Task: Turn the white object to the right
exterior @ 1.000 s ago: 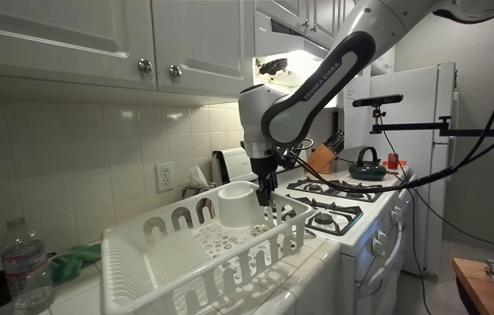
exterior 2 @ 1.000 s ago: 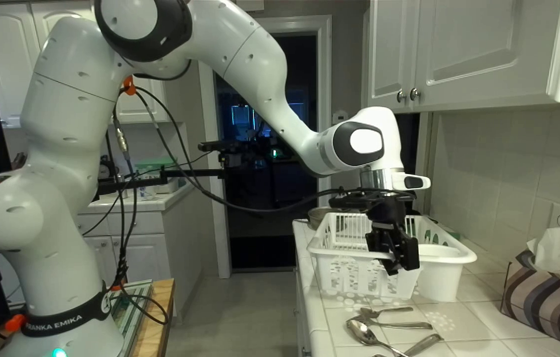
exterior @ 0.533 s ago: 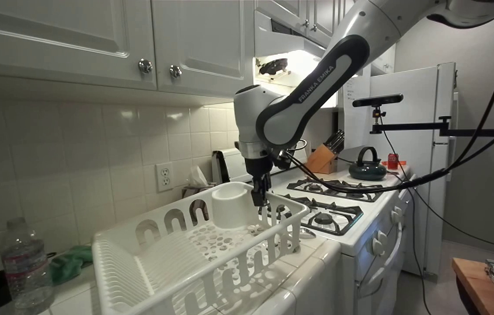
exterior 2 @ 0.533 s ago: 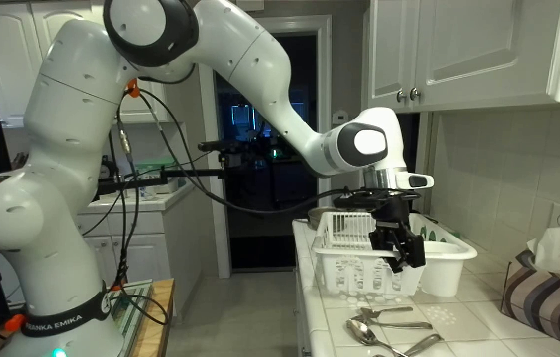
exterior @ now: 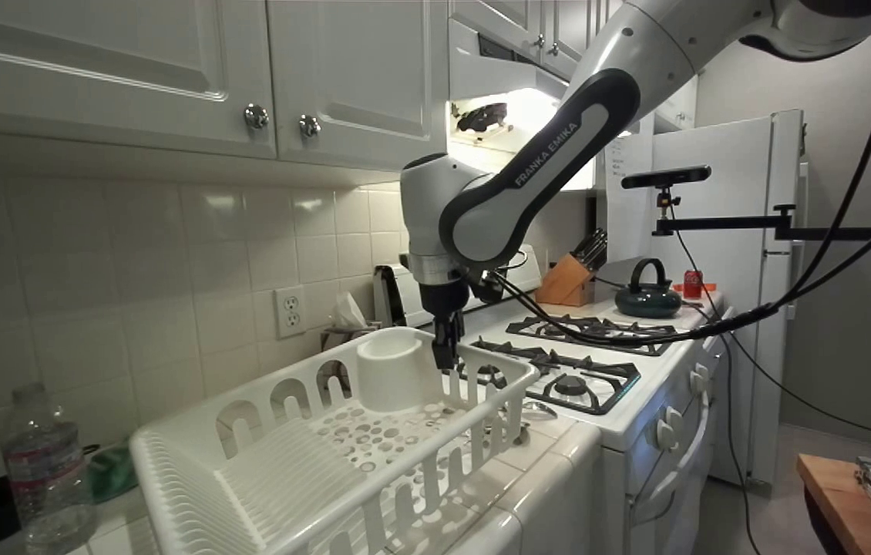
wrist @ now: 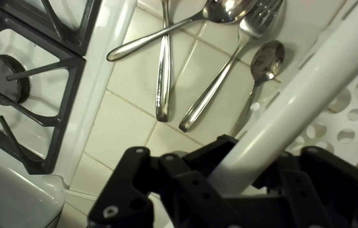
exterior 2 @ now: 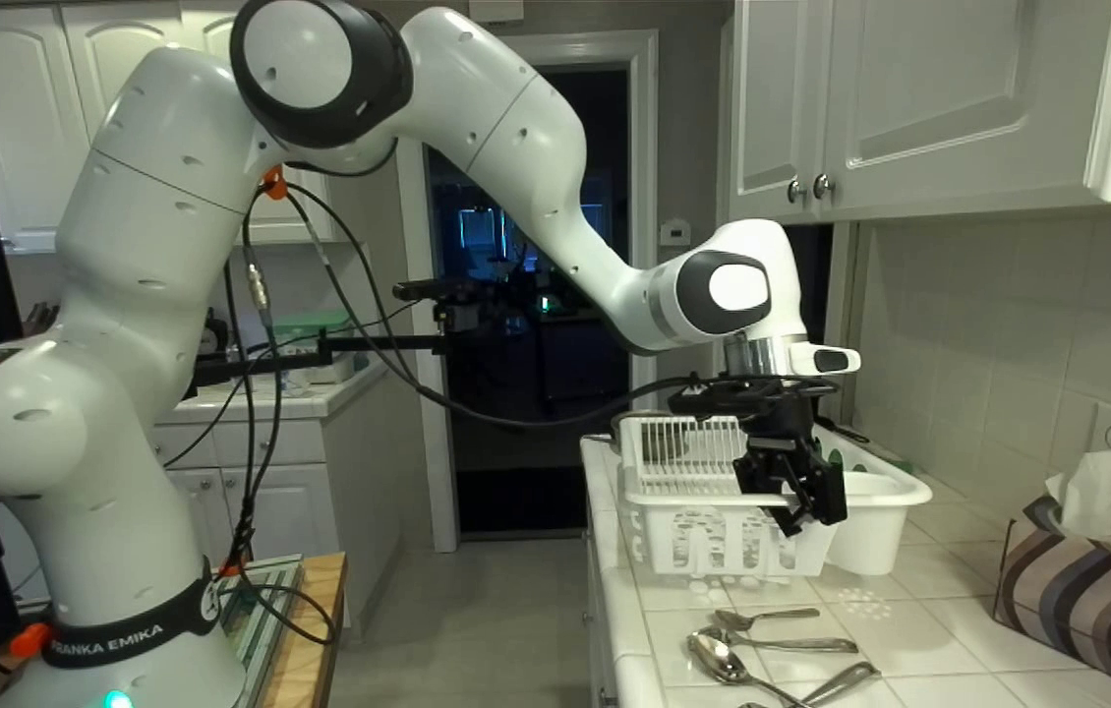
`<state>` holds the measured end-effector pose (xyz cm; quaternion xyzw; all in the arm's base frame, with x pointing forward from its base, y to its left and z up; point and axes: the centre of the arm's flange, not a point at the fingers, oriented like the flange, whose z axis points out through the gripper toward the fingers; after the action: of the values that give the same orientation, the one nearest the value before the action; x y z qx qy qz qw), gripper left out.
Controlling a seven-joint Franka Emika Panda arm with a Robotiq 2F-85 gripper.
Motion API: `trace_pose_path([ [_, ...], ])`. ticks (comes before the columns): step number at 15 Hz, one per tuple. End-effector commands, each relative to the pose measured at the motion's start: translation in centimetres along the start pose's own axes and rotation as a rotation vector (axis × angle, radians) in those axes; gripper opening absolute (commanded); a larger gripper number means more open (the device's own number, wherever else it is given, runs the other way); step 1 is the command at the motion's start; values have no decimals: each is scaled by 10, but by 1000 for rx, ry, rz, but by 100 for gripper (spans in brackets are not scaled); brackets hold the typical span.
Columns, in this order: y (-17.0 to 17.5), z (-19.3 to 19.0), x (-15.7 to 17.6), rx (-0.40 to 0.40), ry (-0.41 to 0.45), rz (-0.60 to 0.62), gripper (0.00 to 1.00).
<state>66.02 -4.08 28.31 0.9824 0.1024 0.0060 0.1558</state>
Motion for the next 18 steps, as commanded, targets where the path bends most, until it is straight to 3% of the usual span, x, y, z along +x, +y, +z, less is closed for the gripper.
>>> trace_pose_path([
  [1, 0, 4, 13, -12, 14, -24, 0],
  [18, -9, 29, 20, 1, 29, -9, 0],
])
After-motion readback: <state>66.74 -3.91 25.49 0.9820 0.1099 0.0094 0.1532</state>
